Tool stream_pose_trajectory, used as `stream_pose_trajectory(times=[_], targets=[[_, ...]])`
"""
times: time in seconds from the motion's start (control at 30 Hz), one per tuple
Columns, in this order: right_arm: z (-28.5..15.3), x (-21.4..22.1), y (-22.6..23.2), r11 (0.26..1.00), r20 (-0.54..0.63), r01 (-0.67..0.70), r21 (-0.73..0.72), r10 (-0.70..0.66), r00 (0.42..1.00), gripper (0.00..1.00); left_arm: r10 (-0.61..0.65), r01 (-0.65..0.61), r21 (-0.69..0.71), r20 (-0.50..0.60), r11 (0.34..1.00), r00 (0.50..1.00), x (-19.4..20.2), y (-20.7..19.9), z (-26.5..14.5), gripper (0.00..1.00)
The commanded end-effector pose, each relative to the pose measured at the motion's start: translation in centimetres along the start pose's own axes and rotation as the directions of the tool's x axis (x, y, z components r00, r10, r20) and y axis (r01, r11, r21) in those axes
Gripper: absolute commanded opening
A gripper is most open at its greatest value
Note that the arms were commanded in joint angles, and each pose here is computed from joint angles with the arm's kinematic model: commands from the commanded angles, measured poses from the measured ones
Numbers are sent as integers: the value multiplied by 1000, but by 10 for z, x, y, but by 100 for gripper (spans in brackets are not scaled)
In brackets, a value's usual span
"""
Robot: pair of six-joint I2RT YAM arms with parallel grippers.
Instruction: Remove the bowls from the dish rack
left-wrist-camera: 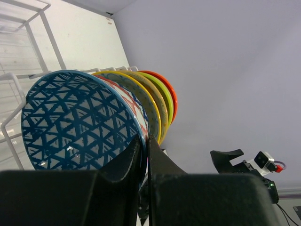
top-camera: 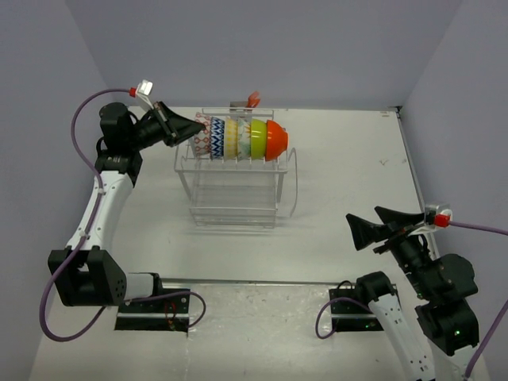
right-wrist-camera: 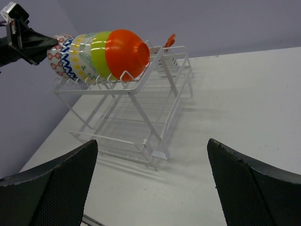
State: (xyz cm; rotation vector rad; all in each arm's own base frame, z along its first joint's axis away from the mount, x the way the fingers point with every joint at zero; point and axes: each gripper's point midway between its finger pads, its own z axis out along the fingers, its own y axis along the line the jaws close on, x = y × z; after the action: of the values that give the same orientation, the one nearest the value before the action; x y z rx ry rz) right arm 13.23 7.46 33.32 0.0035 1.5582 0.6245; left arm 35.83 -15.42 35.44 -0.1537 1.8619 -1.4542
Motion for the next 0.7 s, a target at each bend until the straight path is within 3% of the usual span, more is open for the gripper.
stream_pose_trajectory(times=[0.0, 0.4, 0.53, 0.67], targets=[[-4, -11, 2, 1000, 42, 24, -6, -24, 999, 99, 126, -135, 75, 108, 988, 986, -20, -49, -14, 0], [-4, -12, 2, 1000, 49, 26, -7, -26, 998, 99, 98, -100, -3, 224, 995, 970, -30, -38, -31, 0], [-1, -11, 2, 1000, 41, 27, -5, -27, 999, 99, 200, -211, 11, 282, 977, 938, -38, -67, -43, 0], [2, -10, 4, 1000, 31, 24, -14, -24, 999, 99, 367, -361, -80, 334, 929, 869, -50, -92, -59, 0]])
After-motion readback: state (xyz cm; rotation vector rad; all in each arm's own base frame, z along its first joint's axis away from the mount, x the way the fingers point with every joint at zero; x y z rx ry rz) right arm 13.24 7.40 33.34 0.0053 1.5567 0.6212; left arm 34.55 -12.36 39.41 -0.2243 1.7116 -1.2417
